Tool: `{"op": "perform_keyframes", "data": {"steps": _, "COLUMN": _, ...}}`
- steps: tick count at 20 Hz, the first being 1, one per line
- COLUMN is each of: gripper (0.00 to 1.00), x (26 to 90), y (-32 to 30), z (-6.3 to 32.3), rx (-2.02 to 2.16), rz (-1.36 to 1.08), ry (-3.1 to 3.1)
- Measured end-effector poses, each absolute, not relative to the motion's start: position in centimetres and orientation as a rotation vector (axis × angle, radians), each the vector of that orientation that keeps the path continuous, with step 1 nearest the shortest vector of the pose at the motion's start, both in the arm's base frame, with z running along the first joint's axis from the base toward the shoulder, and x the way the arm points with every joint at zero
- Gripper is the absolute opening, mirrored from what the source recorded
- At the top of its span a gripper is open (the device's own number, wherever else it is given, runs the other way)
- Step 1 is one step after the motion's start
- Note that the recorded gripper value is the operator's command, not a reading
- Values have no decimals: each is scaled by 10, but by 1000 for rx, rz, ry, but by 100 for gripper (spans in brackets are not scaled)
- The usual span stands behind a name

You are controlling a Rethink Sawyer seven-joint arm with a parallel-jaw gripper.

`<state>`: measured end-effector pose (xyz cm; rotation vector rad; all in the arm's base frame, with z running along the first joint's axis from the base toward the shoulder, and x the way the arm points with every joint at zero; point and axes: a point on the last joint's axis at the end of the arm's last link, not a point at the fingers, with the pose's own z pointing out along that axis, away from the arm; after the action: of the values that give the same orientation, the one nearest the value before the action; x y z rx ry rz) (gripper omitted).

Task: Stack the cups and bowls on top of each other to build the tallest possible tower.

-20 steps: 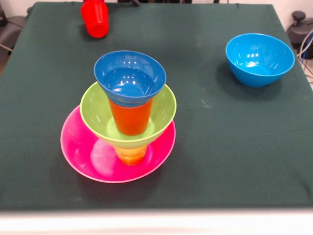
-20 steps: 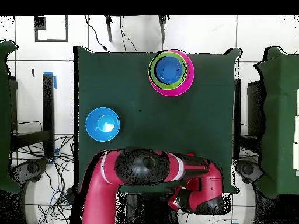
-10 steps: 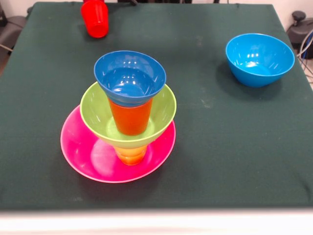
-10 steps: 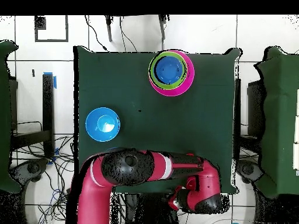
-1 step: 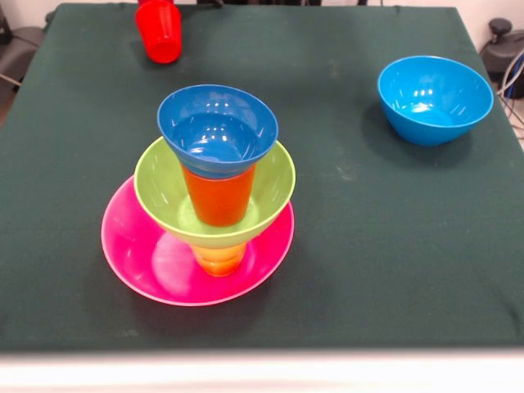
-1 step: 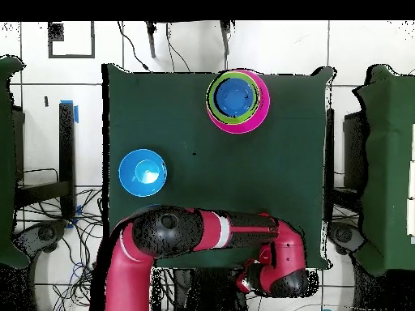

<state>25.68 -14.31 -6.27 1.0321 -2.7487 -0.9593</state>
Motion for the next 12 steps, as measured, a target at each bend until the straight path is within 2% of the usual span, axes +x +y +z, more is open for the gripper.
{"op": "perform_keyframes", "data": {"steps": 12, "gripper": 100, "x": 254, "y": -152, "z": -61, "rx": 1036, "rz": -875, "ry": -2727}}
